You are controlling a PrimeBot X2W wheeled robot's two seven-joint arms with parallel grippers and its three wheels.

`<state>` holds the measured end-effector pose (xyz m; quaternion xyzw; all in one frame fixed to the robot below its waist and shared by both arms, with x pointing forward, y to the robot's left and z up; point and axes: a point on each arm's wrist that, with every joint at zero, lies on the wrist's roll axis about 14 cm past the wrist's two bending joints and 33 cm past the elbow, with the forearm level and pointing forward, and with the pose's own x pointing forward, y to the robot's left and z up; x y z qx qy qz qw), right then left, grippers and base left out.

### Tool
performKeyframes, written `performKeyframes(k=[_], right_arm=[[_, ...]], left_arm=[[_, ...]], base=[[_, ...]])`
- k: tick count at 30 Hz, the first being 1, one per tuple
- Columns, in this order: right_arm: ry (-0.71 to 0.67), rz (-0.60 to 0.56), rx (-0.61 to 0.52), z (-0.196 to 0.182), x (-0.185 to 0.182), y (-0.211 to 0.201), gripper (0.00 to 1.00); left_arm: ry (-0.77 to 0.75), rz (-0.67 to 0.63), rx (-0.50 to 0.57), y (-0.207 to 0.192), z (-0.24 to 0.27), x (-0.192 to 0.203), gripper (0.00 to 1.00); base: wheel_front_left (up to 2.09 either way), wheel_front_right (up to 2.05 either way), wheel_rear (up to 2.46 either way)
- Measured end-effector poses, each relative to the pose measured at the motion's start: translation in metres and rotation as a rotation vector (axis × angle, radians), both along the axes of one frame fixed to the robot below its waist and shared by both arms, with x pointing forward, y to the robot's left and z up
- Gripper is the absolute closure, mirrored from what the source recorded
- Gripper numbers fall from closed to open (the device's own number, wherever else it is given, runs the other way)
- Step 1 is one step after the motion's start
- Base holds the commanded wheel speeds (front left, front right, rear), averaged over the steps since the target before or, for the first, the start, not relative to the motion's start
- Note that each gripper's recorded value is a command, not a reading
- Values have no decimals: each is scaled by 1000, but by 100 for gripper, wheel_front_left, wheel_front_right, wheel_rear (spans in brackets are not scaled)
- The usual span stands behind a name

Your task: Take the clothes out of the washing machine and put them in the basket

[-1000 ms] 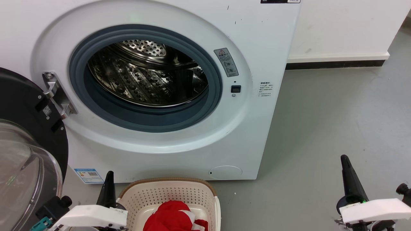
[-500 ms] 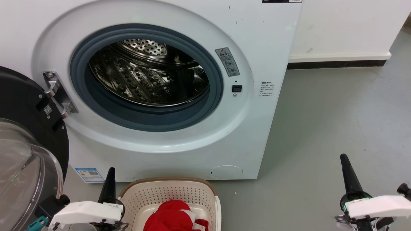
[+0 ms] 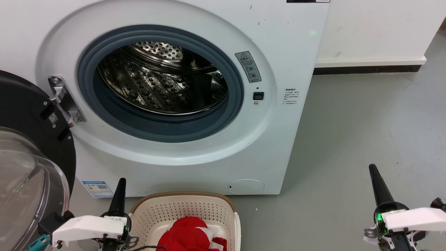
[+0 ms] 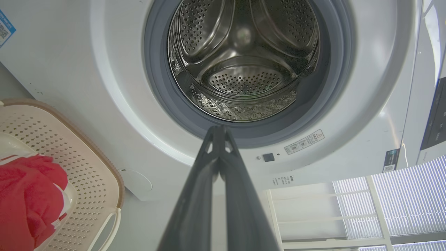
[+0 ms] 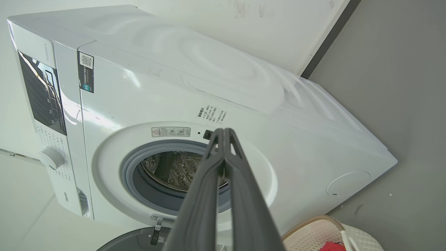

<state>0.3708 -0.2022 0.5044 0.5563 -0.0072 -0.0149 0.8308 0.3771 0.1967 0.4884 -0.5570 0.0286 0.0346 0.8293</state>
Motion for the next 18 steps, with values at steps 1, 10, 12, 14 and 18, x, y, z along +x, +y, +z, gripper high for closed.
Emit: performKeyframes(k=[1, 10, 12, 14, 18], right_arm=[[-2, 0, 10, 1, 1, 0, 100], [3, 5, 93, -1, 4, 0, 100], [3, 8, 112, 0, 5, 0, 100], [2, 7, 130, 0, 6, 0, 100], [2, 10, 163, 0, 7, 0, 100]], left_arm=[[-1, 1, -10, 0, 0, 0, 100], [-17, 1, -96, 1, 4, 3, 100], [-18, -2, -115, 0, 4, 4, 100], [-23, -2, -132, 0, 5, 4, 100], [-27, -2, -167, 1, 5, 4, 100]], base=[[0, 0, 0], [0, 0, 0], [0, 0, 0], [0, 0, 0], [0, 0, 0]])
